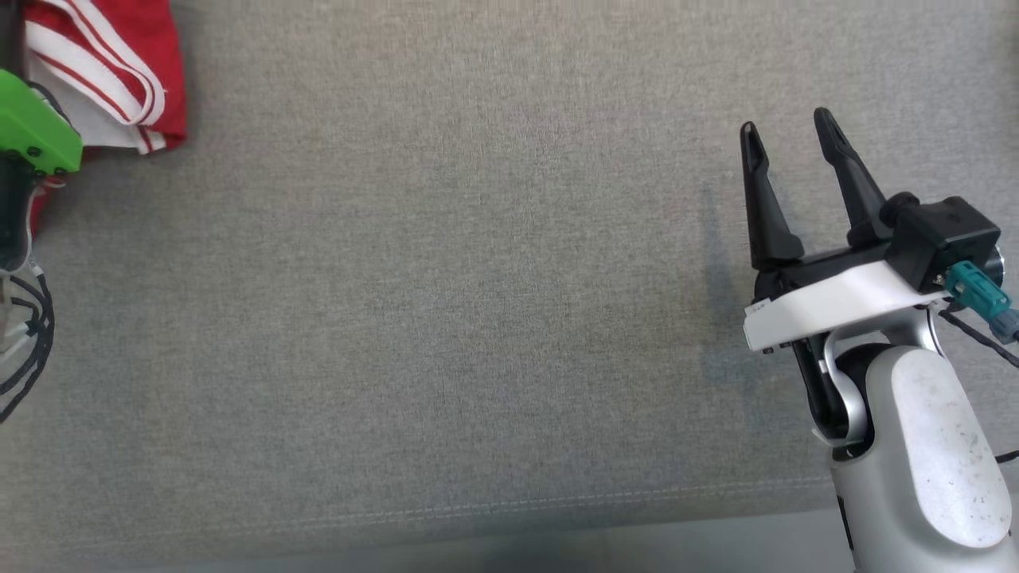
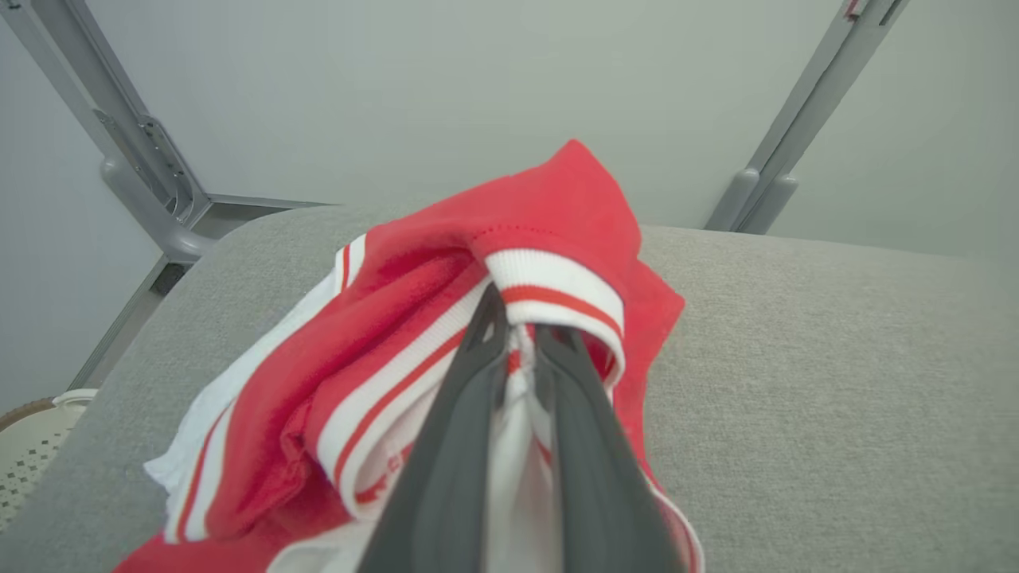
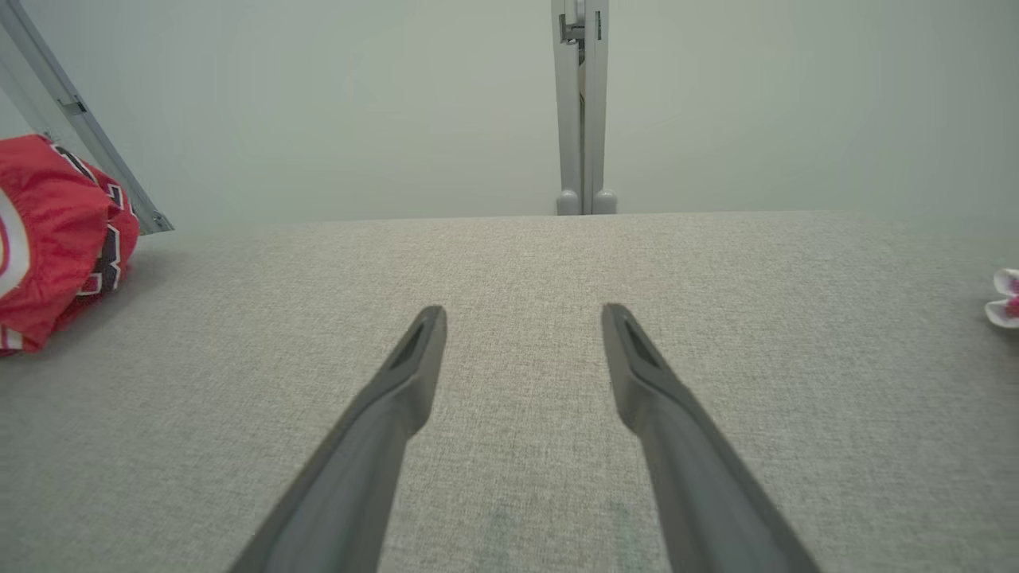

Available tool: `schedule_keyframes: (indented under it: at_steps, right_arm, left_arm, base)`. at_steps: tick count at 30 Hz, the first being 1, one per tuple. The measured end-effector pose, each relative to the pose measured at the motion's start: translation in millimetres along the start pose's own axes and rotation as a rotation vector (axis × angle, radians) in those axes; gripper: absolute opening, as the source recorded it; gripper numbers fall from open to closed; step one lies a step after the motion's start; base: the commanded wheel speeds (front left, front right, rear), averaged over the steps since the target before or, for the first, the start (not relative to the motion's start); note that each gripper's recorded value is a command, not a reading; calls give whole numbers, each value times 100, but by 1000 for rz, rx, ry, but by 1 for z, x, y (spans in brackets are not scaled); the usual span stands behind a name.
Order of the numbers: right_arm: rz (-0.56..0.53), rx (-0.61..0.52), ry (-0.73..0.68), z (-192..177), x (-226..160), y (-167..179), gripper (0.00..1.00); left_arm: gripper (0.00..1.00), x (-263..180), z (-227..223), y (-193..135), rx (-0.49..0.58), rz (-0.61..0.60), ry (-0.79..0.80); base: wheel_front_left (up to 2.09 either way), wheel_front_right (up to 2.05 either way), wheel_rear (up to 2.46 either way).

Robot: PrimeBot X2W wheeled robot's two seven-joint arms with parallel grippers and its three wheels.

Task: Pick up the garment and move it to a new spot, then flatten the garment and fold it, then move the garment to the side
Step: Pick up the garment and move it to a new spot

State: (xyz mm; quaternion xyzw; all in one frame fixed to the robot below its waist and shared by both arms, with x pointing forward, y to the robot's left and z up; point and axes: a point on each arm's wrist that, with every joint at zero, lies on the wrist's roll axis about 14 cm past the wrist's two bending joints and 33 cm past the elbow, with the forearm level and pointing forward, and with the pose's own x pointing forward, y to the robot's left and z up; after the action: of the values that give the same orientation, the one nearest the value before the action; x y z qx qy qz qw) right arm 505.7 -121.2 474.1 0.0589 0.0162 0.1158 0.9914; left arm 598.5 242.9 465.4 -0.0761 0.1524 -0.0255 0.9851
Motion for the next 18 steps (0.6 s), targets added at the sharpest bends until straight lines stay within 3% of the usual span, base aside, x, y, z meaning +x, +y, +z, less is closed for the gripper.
schedule_keyframes:
  at_steps: [8, 18]
  right_arm:
    - [-35, 13, -38, 24, -30, -4, 100]
    - [-115, 7, -93, 56, -81, -21, 100]
  left_arm:
    - [0, -39, 41, -54, -7, -134, -106]
    - [0, -101, 75, -186, -68, -437, -231]
  base:
    - [0, 0, 0]
    - [0, 0, 0]
